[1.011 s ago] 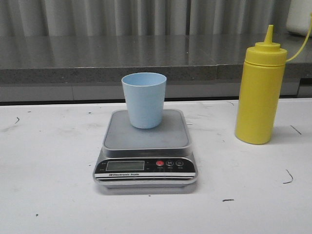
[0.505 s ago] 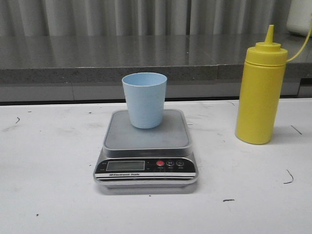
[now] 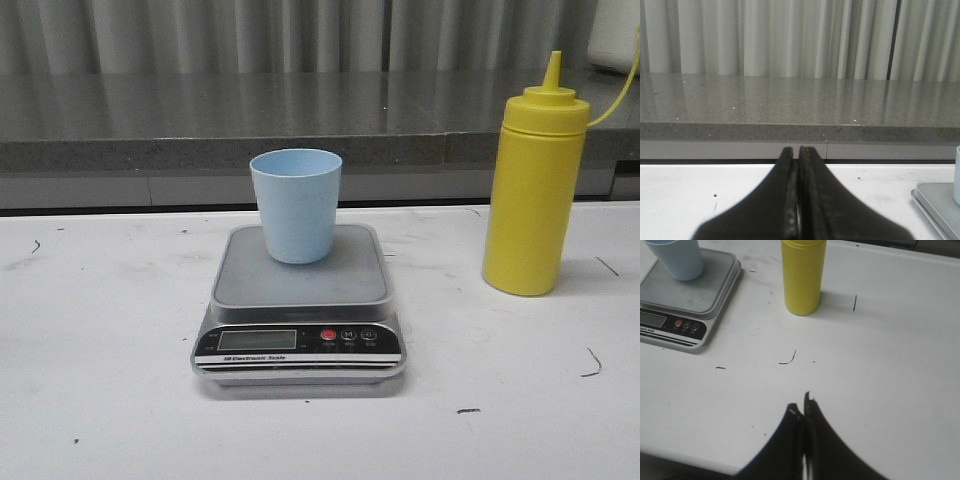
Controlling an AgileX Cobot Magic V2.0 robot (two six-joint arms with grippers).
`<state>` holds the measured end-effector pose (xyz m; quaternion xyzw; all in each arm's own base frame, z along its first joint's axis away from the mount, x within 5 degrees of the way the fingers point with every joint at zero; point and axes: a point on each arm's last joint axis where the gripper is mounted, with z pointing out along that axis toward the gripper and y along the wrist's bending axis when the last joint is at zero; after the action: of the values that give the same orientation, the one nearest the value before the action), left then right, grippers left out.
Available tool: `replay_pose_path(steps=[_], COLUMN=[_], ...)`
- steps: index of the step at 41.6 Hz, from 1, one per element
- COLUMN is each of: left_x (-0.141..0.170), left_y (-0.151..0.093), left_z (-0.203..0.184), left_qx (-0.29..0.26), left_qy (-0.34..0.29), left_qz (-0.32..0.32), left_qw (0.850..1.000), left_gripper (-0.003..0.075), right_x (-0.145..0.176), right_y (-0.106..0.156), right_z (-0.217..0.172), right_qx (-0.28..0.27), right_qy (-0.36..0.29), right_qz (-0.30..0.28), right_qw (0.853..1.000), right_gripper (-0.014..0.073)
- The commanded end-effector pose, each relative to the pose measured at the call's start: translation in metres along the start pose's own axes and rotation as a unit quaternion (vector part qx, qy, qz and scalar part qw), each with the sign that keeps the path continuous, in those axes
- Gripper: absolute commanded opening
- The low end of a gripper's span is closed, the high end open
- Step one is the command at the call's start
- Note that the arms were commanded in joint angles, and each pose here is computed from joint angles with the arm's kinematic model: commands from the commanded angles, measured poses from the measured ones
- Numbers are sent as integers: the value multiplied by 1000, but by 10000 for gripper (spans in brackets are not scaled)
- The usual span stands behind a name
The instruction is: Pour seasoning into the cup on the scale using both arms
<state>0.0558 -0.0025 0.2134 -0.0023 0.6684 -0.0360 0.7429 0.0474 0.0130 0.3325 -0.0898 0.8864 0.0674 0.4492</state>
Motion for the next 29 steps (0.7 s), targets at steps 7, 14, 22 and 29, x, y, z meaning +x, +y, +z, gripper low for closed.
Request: replay_pose_path(steps=[7,14,22,29], left_x=[-1,-1,-1,-1], left_y=[1,1,1,1], left_z=[-1,-1,-1,-1], left_qx=[-1,-1,-1,-1], left_qy=[-40,-40,-40,-40], left_qz=[-3,-3,-3,-3], left_qw=[999,999,999,999], left_gripper=[-20,-20,-20,-20], right_x=[-10,6,42,71], right_y=[-2,-6,-12,-15], right_z=[-5,11,37,56], right_qx=[12,34,76,89], right_qy=[-60,-167,-268,-315], right_qz=[-12,-5,8,8], right_qw=[998,985,960,945], right_gripper=[-68,-68,-68,-68])
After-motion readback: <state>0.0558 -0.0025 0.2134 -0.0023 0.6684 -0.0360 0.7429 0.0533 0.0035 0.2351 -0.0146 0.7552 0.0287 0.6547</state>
